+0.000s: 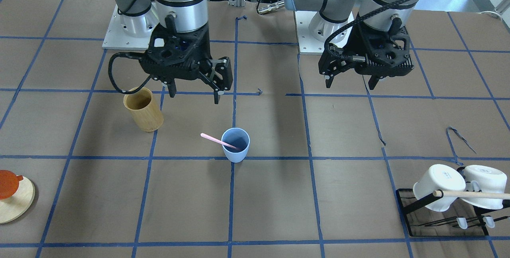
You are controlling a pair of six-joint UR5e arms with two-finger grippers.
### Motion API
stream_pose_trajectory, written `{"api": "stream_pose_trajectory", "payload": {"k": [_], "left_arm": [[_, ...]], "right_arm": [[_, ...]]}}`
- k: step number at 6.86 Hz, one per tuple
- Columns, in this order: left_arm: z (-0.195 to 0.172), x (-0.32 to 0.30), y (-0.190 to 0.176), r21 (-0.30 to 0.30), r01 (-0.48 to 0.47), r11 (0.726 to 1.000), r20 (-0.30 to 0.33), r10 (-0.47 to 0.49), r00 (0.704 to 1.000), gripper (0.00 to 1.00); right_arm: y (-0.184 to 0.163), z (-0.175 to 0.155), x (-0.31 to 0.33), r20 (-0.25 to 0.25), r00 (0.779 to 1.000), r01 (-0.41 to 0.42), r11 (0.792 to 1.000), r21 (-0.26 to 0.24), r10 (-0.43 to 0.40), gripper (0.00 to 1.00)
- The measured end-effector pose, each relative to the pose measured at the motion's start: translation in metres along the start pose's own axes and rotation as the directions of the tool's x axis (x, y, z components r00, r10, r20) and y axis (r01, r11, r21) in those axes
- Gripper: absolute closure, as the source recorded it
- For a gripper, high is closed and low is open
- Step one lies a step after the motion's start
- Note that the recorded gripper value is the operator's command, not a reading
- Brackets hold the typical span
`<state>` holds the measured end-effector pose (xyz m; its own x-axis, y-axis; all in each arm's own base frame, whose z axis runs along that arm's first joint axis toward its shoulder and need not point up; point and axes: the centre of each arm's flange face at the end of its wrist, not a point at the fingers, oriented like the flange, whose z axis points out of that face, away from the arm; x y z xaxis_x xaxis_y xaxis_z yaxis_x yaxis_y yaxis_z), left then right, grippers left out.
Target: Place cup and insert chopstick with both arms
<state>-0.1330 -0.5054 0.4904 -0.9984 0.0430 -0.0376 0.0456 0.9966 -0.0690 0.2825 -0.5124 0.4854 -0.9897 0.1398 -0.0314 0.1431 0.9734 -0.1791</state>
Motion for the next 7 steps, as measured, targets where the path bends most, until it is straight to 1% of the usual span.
{"api": "stream_pose_trajectory", "payload": {"k": [1, 2, 3, 4, 5, 7], "left_arm": [[-0.002, 0.0, -0.001, 0.003, 0.002, 1.0, 0.0, -0.002, 1.0, 0.0], [-0.003, 0.001, -0.001, 0.004, 0.006, 1.0, 0.001, -0.006, 1.0, 0.0], [-0.004, 0.001, -0.002, -0.001, 0.008, 1.0, 0.002, -0.008, 1.0, 0.0], [-0.006, 0.001, -0.005, -0.014, 0.01, 1.0, 0.002, -0.01, 1.0, 0.0], [-0.009, 0.001, -0.009, -0.024, 0.017, 1.0, 0.0, -0.017, 1.0, 0.0], [-0.012, 0.001, -0.011, -0.029, 0.028, 0.999, 0.0, -0.028, 1.0, 0.0]], "right_arm": [[-0.004, -0.007, 0.032, -0.002, 0.998, 0.07, 0.996, -0.063, -0.07, 0.0], [-0.002, -0.014, 0.06, -0.012, 0.996, 0.09, 0.987, -0.131, -0.093, 0.0], [0.0, -0.02, 0.084, -0.017, 0.994, 0.101, 0.978, -0.185, -0.106, 0.0], [0.0, -0.026, 0.105, -0.009, 0.989, 0.144, 0.968, -0.207, -0.149, 0.0], [0.002, -0.035, 0.122, 0.003, 0.98, 0.194, 0.958, -0.212, -0.197, 0.0], [0.017, -0.049, 0.138, 0.003, 0.975, 0.218, 0.948, -0.233, -0.224, 0.0]]}}
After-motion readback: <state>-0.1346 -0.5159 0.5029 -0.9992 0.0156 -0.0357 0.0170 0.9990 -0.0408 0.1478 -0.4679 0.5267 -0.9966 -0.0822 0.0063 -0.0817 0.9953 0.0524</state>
